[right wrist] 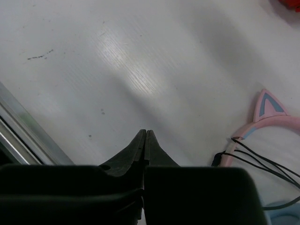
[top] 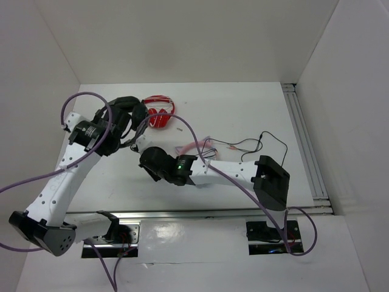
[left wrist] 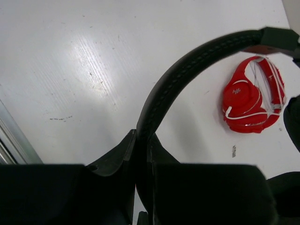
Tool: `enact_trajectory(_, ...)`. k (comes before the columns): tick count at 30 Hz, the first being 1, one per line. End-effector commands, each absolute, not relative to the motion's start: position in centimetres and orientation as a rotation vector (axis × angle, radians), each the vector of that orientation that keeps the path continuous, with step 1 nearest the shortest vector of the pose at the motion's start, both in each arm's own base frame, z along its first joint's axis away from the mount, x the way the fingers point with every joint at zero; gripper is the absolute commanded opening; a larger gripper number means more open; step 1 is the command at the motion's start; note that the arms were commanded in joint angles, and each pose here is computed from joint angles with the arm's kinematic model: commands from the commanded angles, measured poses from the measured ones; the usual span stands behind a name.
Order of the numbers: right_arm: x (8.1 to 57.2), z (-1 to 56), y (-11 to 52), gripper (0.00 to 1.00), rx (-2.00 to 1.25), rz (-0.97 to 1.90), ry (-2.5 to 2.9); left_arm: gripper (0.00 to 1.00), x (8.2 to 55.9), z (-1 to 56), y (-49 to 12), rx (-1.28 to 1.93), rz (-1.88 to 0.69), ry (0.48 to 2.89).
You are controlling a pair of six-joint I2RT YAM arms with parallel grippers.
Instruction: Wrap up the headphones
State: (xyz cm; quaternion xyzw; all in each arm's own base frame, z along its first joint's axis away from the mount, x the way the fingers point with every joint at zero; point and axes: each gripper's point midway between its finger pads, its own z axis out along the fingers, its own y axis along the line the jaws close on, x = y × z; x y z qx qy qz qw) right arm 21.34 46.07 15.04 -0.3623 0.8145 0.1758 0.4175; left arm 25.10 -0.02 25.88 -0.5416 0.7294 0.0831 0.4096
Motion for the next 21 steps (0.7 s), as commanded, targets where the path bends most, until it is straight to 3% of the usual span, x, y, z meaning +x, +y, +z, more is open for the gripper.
enact_trajectory(1,22.2,17.9,47.5,0.0,-0.884,0.443,1.954,0.0,26.6,28.6,0.3,-1.363,0.03,1.723)
enact_trajectory(6,22.2,14.6,45.5,0.0,-0.842,0.385,1.997,0.0,27.3,32.1,2.6,-1.335,0.025,1.645)
enact_trajectory(11,21.5,15.8,45.4,0.0,-0.831,0.352,1.971,0.0,27.4,31.6,4.4,-1.366,0.115,1.652)
enact_trajectory(21,22.1,15.7,45.7,0.0,-0.824,0.273,1.968,0.0,27.8,31.8,4.6,-1.39,0.022,1.665)
